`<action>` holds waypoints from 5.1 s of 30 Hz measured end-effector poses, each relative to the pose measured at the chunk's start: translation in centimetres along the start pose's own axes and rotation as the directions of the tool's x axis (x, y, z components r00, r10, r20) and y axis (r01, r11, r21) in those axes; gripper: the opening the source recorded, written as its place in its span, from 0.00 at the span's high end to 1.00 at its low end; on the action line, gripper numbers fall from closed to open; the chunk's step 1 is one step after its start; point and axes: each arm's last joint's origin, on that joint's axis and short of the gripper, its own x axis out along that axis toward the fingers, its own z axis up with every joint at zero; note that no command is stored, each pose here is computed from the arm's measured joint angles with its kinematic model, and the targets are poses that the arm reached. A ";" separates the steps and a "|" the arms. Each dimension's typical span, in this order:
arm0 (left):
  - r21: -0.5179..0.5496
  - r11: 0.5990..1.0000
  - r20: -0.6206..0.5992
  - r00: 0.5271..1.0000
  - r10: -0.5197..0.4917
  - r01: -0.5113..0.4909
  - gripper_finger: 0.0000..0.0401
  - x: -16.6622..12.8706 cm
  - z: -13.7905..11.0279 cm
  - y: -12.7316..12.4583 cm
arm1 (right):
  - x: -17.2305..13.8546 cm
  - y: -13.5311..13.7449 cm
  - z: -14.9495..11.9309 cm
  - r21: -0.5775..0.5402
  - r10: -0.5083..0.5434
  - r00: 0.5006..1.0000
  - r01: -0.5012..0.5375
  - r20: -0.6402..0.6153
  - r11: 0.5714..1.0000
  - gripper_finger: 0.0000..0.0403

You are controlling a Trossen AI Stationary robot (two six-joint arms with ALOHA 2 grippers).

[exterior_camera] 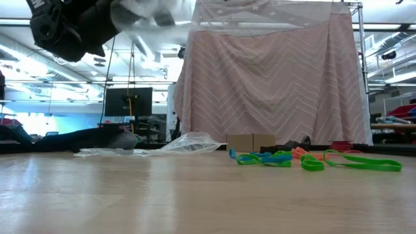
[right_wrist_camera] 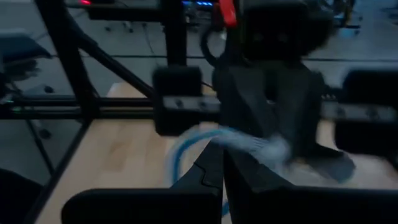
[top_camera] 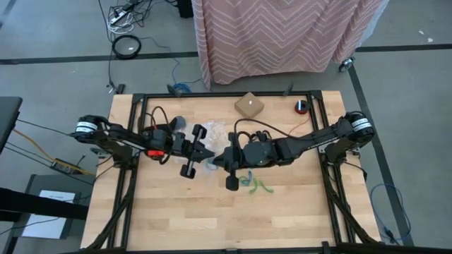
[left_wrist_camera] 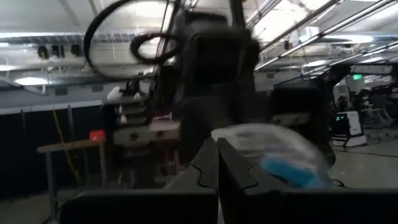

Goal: Sort rubber bands
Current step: Put the blue rubber band into the transparent zip bag

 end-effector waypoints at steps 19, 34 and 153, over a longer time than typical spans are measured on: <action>-0.089 0.991 -0.003 0.995 0.100 -0.099 1.00 0.0 -0.1 0.3 | 0.0 -1.5 -2.0 0.119 -0.196 0.962 0.221 -0.188 0.968 1.00; -0.246 0.957 0.026 0.986 0.166 -0.154 1.00 1.8 0.9 0.8 | -0.2 -3.1 -3.2 0.147 -0.354 0.889 0.407 -0.291 0.902 1.00; -0.165 0.941 -0.045 0.955 0.293 -0.296 1.00 -3.6 -1.3 2.2 | -6.0 5.6 -13.6 0.007 -0.492 0.871 0.492 -0.004 0.871 0.71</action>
